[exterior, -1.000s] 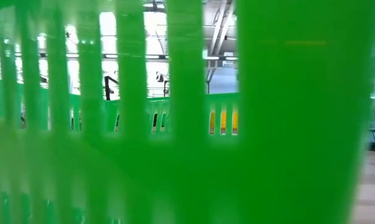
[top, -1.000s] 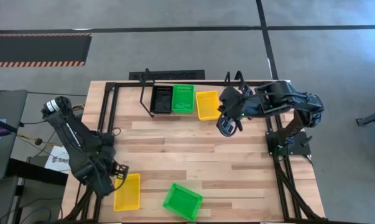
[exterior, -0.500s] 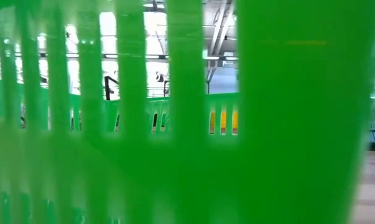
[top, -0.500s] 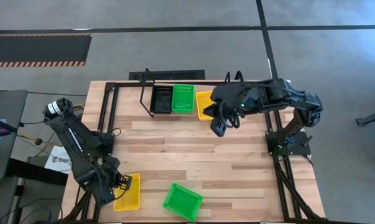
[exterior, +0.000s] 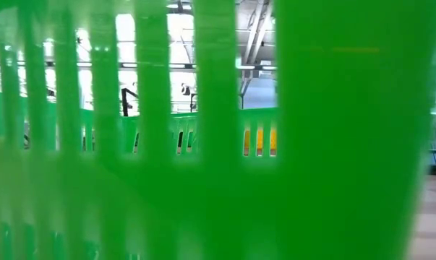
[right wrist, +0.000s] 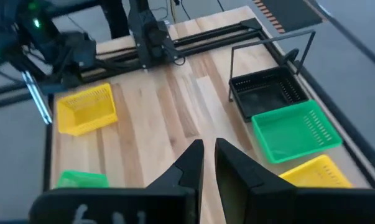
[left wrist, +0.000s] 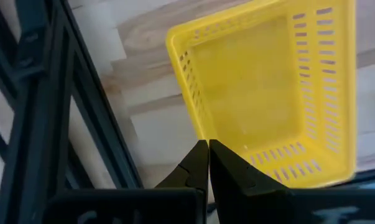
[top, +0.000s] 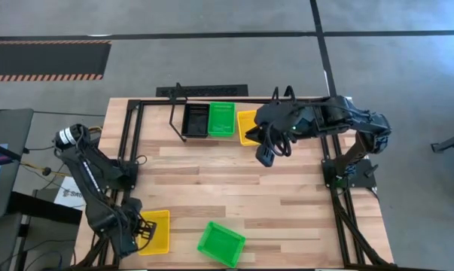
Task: Stack baskets on shelf by color
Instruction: Stack the yellow bin on top of the yellow bin
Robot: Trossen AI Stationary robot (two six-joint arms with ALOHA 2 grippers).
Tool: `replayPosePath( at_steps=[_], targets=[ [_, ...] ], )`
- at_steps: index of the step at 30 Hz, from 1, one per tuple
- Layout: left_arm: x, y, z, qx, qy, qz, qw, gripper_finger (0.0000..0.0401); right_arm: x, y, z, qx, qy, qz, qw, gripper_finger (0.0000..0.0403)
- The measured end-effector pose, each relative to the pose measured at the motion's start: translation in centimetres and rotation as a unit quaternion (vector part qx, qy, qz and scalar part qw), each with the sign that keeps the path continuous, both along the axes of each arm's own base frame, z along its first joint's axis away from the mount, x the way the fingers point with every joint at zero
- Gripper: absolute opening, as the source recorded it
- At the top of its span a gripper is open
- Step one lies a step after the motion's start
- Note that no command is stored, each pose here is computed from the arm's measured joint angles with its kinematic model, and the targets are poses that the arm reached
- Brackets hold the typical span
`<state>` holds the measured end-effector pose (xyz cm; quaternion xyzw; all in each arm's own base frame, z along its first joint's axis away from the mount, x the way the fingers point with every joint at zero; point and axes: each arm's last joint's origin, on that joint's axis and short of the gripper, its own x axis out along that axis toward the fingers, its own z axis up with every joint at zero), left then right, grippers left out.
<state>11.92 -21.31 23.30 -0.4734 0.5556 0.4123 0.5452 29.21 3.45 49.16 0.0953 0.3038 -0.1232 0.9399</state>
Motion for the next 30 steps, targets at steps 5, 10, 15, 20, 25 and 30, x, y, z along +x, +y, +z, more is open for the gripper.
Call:
replayPosePath(
  at_steps=[5, 10, 15, 20, 25, 30],
  targets=[
    [0.8, 0.9, 0.1, 0.002, 0.034, 0.027, 0.999, 0.0000, -0.1, -0.4, -0.1, -0.049, 0.020, 0.031, 0.998, 0.0058],
    [1.6, 1.3, -0.5, -0.006, 0.024, 0.031, 0.999, 0.0004, -0.2, -1.1, -0.4, -0.092, 0.051, 0.053, 0.993, 0.0058],
    [1.8, 1.2, -0.5, -0.024, 0.037, 0.034, 0.998, 0.0041, -0.4, -1.8, -0.6, -0.120, 0.072, 0.067, 0.988, 0.0058],
    [1.5, 1.2, -0.5, -0.038, 0.078, 0.046, 0.995, 0.0089, -0.5, -2.2, -0.8, -0.139, 0.088, 0.079, 0.983, 0.0058],
    [2.1, 1.7, -0.5, -0.027, 0.070, 0.061, 0.995, 0.0119, -0.5, -2.5, -0.8, -0.147, 0.091, 0.082, 0.982, 0.0058],
    [2.8, 1.7, -1.9, 0.000, 0.076, 0.065, 0.995, 0.0128, -0.5, -2.5, -0.8, -0.147, 0.097, 0.083, 0.981, 0.0058]
  ],
)
